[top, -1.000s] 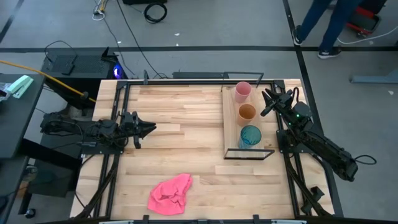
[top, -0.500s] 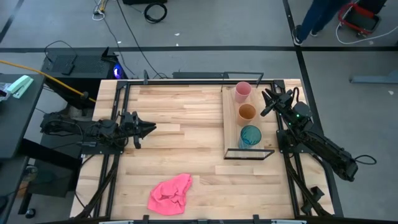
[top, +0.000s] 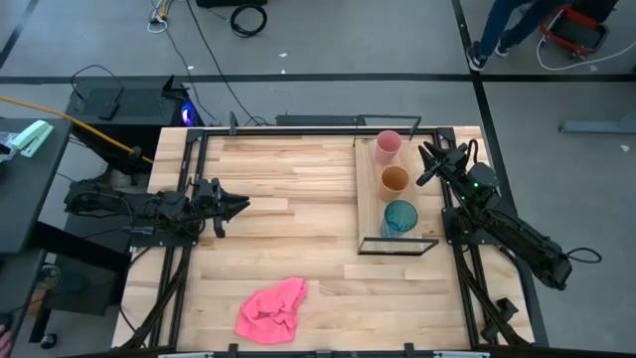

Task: Stack small to large cups/mugs on shelf
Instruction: Return to Home Position

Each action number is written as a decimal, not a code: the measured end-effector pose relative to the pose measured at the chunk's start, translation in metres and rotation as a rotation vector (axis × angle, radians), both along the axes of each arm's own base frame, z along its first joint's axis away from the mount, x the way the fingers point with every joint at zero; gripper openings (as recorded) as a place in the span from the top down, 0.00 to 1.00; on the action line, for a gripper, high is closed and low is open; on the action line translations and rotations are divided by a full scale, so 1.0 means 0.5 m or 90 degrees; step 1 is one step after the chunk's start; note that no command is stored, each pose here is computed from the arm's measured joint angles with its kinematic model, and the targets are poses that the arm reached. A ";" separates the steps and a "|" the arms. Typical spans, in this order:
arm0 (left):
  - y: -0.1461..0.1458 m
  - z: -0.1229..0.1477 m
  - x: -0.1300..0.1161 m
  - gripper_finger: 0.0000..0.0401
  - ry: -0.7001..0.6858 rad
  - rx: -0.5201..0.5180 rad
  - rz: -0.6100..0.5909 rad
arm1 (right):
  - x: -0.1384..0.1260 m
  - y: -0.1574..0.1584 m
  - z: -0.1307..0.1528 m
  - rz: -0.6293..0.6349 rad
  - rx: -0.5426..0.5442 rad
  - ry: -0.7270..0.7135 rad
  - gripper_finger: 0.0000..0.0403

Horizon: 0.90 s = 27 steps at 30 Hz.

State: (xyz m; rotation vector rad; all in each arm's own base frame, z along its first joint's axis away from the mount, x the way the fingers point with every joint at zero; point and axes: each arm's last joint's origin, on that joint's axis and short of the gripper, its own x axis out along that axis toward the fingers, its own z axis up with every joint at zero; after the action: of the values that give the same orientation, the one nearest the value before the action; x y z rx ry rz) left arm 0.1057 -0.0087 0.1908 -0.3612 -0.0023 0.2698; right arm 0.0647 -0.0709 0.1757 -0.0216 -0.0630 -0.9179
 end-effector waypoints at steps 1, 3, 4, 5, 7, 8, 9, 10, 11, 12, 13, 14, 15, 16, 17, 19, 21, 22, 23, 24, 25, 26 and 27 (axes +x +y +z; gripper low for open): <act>0.000 0.000 0.000 0.78 0.000 0.000 0.000 | 0.000 0.000 0.000 0.000 0.000 0.000 0.73; 0.000 0.000 0.000 0.77 0.000 0.000 0.000 | 0.000 0.000 0.000 0.000 0.000 0.000 0.73; 0.000 0.000 0.000 0.77 0.000 0.000 0.000 | 0.000 0.000 0.000 0.000 0.000 0.000 0.73; 0.000 0.000 0.000 0.77 0.000 0.000 0.000 | 0.000 0.000 0.000 0.000 0.000 0.000 0.73; 0.000 0.000 0.000 0.78 0.000 0.000 0.000 | 0.000 0.000 0.000 0.000 0.000 0.000 0.73; 0.000 0.000 0.000 0.78 0.000 0.000 0.000 | 0.000 0.000 0.000 0.000 0.000 0.000 0.73; 0.000 0.000 0.000 0.78 0.000 0.000 0.000 | 0.000 0.000 0.000 0.000 0.000 0.000 0.73; 0.000 0.000 0.000 0.79 0.000 0.000 0.000 | 0.000 0.000 0.000 0.000 0.000 0.000 0.73; 0.000 0.000 0.000 0.79 0.000 0.000 0.000 | 0.000 0.000 0.000 0.000 0.000 0.000 0.73; 0.000 0.000 0.000 0.79 0.000 0.000 0.000 | 0.000 0.000 0.000 0.000 0.000 0.000 0.73; 0.000 0.000 0.000 0.79 0.000 0.000 0.000 | 0.000 0.000 0.000 0.000 0.000 0.000 0.73; 0.000 0.000 0.000 0.79 0.000 0.000 0.000 | 0.000 0.000 0.000 0.000 0.000 0.000 0.73; 0.000 0.000 0.000 0.79 0.000 0.000 0.000 | 0.000 0.000 0.000 0.000 0.000 0.000 0.73; 0.000 0.000 0.000 0.79 0.000 0.000 0.000 | 0.000 0.000 0.000 0.000 0.000 0.000 0.73; 0.000 0.000 0.000 0.78 0.000 0.000 0.000 | 0.000 0.000 0.000 0.000 0.000 0.000 0.73; 0.000 0.000 0.000 0.78 0.000 0.000 0.000 | 0.000 0.000 0.000 0.000 0.000 0.000 0.73; 0.000 0.000 0.000 0.77 0.000 0.000 0.000 | 0.000 0.000 0.000 0.000 0.000 0.000 0.73; 0.000 0.000 0.000 0.77 0.000 0.000 0.000 | 0.000 0.000 0.000 0.000 0.000 0.000 0.73; 0.000 0.000 0.000 0.77 0.000 0.000 0.000 | 0.000 0.000 0.000 0.000 0.000 0.000 0.73; 0.000 0.000 0.000 0.78 0.000 0.000 0.000 | 0.000 0.000 0.000 0.000 0.000 0.000 0.73; 0.000 0.000 0.000 0.78 0.000 0.000 0.000 | 0.000 0.000 0.000 0.000 0.000 0.000 0.73; 0.000 0.000 0.000 0.78 0.000 0.000 0.000 | 0.000 0.000 0.000 0.000 0.000 0.000 0.73; 0.000 0.000 0.000 0.79 0.000 0.000 0.000 | 0.000 0.000 0.000 0.000 0.000 0.000 0.73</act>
State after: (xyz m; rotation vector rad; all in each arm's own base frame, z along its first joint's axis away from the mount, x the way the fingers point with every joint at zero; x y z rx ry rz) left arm 0.1057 -0.0087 0.1908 -0.3614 -0.0022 0.2694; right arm 0.0647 -0.0709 0.1757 -0.0217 -0.0633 -0.9179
